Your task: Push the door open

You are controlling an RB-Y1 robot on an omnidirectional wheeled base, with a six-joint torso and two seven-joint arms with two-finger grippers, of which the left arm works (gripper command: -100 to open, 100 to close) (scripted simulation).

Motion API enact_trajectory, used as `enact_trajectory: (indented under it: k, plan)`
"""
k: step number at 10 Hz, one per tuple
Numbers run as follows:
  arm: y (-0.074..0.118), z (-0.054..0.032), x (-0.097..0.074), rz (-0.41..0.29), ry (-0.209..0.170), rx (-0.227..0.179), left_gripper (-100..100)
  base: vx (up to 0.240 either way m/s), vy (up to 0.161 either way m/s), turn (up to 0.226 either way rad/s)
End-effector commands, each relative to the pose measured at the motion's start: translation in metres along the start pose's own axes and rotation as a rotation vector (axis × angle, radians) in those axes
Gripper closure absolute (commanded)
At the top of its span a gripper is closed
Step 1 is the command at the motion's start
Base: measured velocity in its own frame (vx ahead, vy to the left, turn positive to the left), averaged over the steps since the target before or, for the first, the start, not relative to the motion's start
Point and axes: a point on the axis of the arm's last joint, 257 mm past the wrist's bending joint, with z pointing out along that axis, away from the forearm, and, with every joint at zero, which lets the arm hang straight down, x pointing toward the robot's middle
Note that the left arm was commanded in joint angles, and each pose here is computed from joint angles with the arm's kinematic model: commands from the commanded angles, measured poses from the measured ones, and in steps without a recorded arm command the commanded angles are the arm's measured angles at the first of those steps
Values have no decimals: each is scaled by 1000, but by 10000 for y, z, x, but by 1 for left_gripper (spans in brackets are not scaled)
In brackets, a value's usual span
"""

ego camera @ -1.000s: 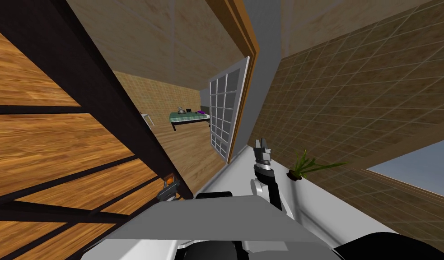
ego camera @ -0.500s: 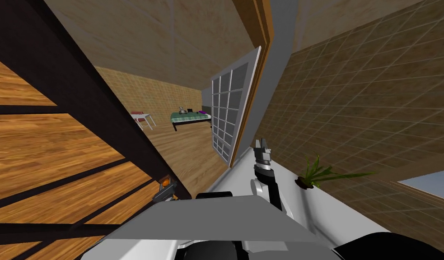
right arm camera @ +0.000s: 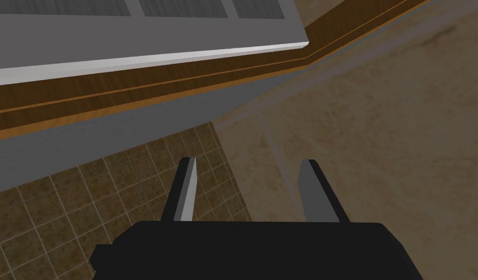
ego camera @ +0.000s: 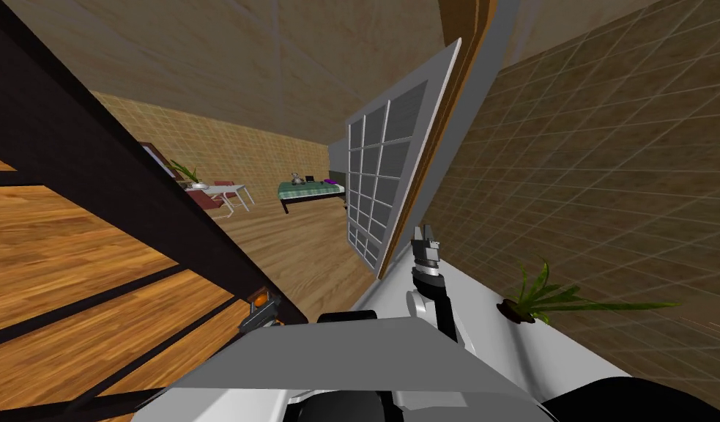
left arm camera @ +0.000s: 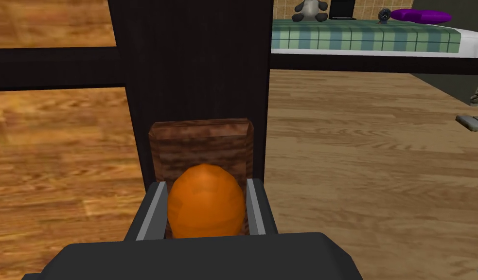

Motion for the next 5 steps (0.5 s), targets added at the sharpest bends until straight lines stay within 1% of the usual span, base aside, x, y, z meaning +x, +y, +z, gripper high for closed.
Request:
enact_trajectory:
  k: [1,5]
  plan:
    - [-223,40,21,9,4,55,100,213,87,60]
    - [-539,91,24,6,4,148,100,206,104,62]
